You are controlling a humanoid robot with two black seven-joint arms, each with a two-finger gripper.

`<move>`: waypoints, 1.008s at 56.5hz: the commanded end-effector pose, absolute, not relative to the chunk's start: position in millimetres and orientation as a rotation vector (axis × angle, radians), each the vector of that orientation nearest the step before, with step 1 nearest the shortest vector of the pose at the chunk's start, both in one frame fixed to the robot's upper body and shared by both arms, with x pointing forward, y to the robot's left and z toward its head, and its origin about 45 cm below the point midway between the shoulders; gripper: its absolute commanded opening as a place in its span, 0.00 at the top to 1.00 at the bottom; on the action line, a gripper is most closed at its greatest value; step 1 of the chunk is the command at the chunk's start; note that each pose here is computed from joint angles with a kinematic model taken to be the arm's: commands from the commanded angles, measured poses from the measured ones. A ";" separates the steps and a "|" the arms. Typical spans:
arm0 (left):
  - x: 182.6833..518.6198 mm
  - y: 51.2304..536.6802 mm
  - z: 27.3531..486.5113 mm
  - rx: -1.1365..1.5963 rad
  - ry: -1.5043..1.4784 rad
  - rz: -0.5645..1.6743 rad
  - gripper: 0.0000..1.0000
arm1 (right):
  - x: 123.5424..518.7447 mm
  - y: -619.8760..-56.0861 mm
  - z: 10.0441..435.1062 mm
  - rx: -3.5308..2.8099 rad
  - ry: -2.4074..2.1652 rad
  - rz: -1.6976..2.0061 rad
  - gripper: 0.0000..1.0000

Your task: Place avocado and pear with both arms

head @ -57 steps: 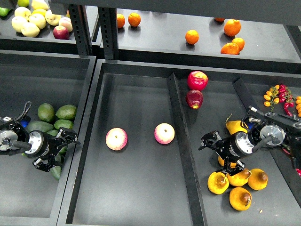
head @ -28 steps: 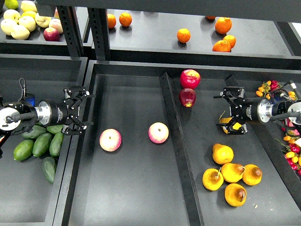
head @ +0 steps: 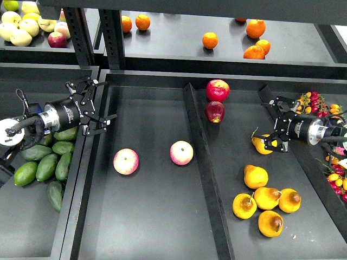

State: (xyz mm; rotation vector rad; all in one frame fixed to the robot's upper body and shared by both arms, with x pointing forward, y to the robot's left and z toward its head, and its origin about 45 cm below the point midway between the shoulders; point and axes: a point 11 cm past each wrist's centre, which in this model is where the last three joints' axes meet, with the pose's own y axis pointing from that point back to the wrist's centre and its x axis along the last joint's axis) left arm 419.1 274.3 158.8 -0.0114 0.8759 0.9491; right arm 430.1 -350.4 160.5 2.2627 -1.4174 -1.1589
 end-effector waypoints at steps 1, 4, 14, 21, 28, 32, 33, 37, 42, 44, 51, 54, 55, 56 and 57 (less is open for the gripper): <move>420.6 267.6 160.4 -0.092 0.904 0.945 0.00 | 437.3 -343.6 165.7 2.325 -1.468 -1.225 0.00; 419.5 263.6 158.3 -0.125 0.922 0.943 0.00 | 439.6 -338.9 164.3 2.351 -1.497 -1.280 0.00; 413.7 242.0 154.8 -0.175 0.951 0.901 0.00 | 440.7 -318.9 155.5 2.414 -1.532 -1.437 0.00; 412.5 223.7 161.6 -0.241 0.959 0.861 0.00 | 439.9 -301.5 150.5 2.454 -1.520 -1.522 0.00; 414.8 212.0 178.0 -0.352 0.955 0.831 0.00 | 442.7 -281.7 151.7 2.503 -1.494 -1.588 0.00; 421.8 224.3 198.9 -0.451 0.922 0.842 0.00 | 450.9 -263.6 159.8 2.599 -1.547 -1.651 0.00; 421.9 225.9 199.4 -0.457 0.921 0.845 0.00 | 451.8 -262.6 160.6 2.608 -1.559 -1.654 0.00; 424.5 234.8 207.8 -0.497 0.905 0.857 0.00 | 457.4 -258.5 166.5 2.668 -1.649 -1.688 0.00; 423.6 242.6 209.9 -0.525 0.899 0.871 0.00 | 461.6 -250.8 171.0 2.719 -1.728 -1.749 0.00; 423.0 244.7 210.6 -0.532 0.897 0.874 0.00 | 462.7 -246.4 172.0 2.736 -1.758 -1.786 0.00; 417.0 247.0 207.3 -0.534 0.896 0.878 0.00 | 464.1 -246.0 172.8 2.761 -1.890 -1.877 0.00; 414.0 246.4 205.0 -0.529 0.898 0.877 0.00 | 465.4 -251.0 177.7 2.785 -1.939 -1.882 0.00; 412.9 246.2 203.9 -0.527 0.899 0.877 0.00 | 465.3 -252.5 179.2 2.794 -1.953 -1.883 0.00; 411.8 246.0 203.2 -0.526 0.900 0.877 0.00 | 465.0 -254.1 180.4 2.804 -1.968 -1.884 0.00; 411.1 245.8 202.4 -0.524 0.903 0.878 0.00 | 464.4 -255.0 180.4 2.807 -1.976 -1.885 0.00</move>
